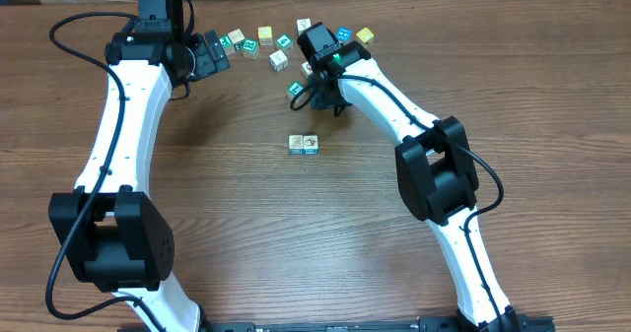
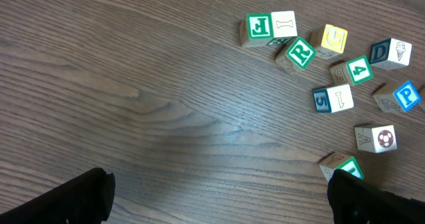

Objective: Form a horizontal line
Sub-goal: 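Carry the pineapple block down to the right of the acorn block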

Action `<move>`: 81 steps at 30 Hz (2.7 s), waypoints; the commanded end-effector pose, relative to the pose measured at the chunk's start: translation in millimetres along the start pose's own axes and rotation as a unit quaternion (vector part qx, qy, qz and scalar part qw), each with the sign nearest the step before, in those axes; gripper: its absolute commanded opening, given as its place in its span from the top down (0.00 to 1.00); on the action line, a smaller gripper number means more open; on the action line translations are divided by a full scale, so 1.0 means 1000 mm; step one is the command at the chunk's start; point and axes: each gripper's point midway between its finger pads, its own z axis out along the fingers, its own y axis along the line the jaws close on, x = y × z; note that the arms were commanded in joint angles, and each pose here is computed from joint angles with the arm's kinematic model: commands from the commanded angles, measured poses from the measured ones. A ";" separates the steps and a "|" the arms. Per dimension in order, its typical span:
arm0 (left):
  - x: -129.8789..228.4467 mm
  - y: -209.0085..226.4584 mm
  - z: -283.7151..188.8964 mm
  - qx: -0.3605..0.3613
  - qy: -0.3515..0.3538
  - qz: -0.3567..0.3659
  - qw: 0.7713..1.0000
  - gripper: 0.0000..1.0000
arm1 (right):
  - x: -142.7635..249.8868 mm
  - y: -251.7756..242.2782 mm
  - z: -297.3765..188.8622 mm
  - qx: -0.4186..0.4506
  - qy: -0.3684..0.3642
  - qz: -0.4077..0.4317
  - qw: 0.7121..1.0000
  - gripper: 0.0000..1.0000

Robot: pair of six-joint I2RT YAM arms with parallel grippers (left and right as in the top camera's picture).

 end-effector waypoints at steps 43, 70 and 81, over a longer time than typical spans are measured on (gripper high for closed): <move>-0.003 -0.005 -0.005 0.006 -0.006 0.006 1.000 0.00 | 0.090 -0.011 -0.040 0.028 0.109 0.075 0.991 0.76; -0.003 -0.005 -0.005 0.006 -0.006 0.006 1.000 0.00 | 0.091 -0.008 -0.037 0.023 0.108 0.076 0.991 0.75; -0.003 -0.005 -0.005 0.006 -0.006 0.006 1.000 0.00 | 0.096 -0.009 -0.029 0.024 0.110 0.076 0.991 0.70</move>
